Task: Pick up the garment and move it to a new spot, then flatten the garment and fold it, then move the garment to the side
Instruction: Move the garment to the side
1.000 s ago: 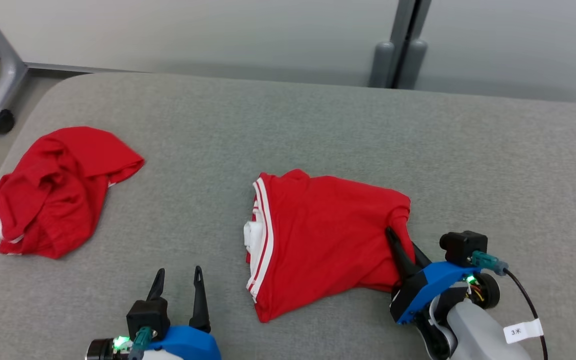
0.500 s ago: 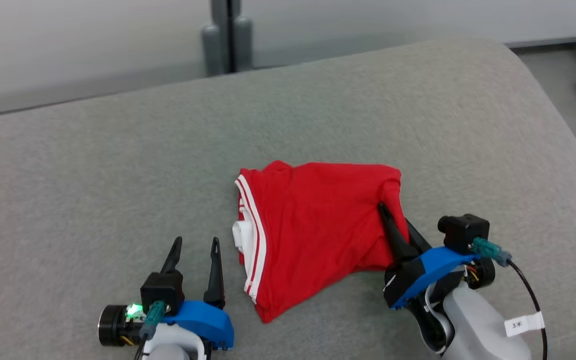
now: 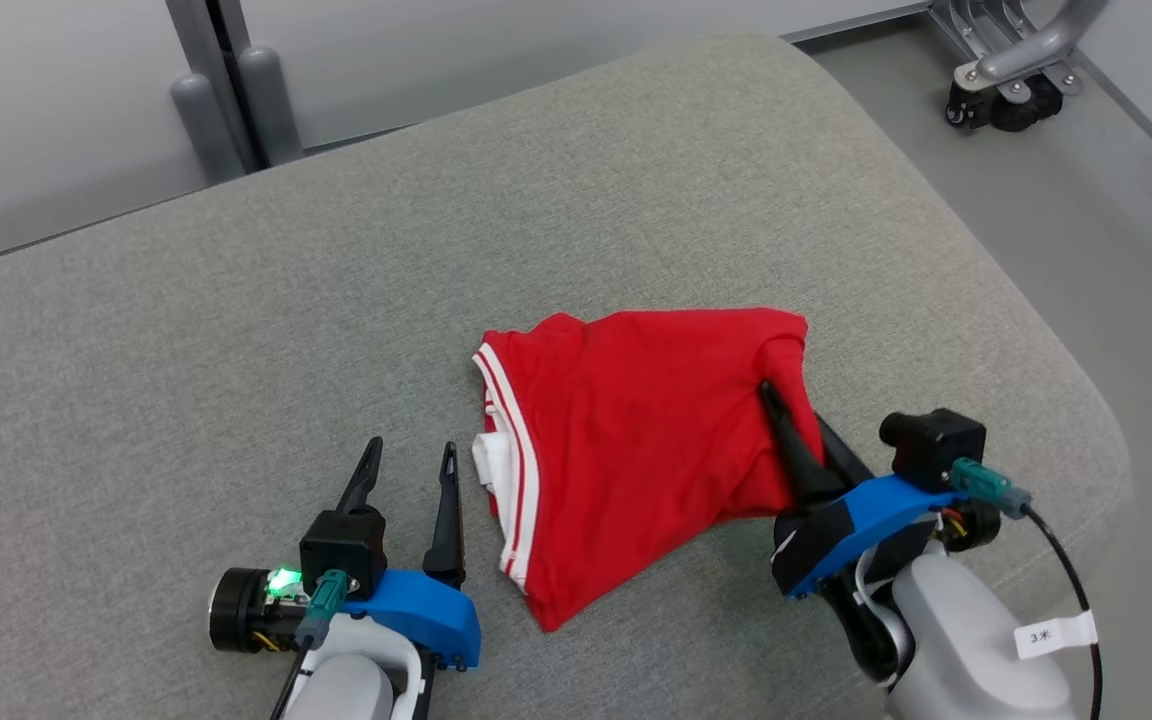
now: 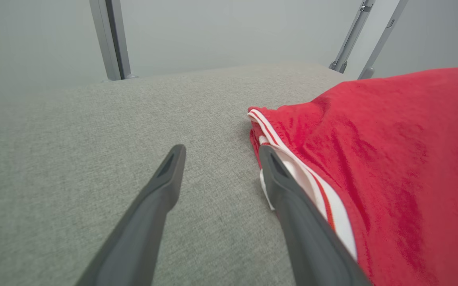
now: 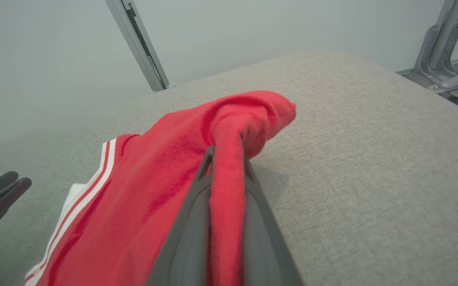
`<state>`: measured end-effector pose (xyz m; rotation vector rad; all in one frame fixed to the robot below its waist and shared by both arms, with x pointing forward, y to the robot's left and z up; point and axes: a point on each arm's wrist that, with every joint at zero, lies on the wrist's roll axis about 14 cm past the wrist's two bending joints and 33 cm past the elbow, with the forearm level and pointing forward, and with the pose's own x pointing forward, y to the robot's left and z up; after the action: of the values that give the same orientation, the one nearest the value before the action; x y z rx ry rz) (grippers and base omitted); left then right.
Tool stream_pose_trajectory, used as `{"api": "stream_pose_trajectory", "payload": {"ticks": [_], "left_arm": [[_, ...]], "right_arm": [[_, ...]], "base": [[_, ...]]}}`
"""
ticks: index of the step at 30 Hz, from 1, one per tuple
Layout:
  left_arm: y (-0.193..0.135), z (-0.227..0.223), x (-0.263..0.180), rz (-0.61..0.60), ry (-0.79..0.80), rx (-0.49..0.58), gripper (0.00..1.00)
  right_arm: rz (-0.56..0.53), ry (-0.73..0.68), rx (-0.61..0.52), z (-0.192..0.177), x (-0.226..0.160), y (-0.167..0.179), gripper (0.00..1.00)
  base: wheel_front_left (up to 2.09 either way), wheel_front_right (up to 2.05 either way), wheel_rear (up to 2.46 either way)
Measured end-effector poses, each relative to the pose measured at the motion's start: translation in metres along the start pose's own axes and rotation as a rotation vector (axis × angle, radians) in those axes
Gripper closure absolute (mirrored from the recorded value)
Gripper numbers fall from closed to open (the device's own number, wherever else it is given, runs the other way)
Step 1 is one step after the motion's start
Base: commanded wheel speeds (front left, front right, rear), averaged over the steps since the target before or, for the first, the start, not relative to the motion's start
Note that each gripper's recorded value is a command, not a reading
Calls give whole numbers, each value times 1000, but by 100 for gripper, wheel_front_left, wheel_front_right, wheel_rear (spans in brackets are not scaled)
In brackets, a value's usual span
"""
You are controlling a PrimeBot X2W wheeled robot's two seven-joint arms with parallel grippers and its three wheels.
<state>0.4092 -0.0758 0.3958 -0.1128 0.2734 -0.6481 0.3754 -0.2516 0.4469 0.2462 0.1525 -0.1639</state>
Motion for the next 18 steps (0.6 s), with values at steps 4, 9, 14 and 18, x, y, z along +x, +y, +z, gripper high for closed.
{"api": "stream_pose_trajectory", "payload": {"ticks": [4,9,14,18], "left_arm": [[7,-6,-1,14,15,-6,0],[30,-7,-6,67,15,5,0],[60,-15,-19,148,31,0,0],[81,-24,-31,211,51,-10,0]], "right_arm": [[-19,-4,-106,12,17,-16,100],[-66,14,-274,32,44,-55,100],[-148,63,-464,54,69,-106,100],[-225,82,-528,70,87,-137,100]], "base": [[0,0,0],[0,0,0],[0,0,0],[0,0,0]]}}
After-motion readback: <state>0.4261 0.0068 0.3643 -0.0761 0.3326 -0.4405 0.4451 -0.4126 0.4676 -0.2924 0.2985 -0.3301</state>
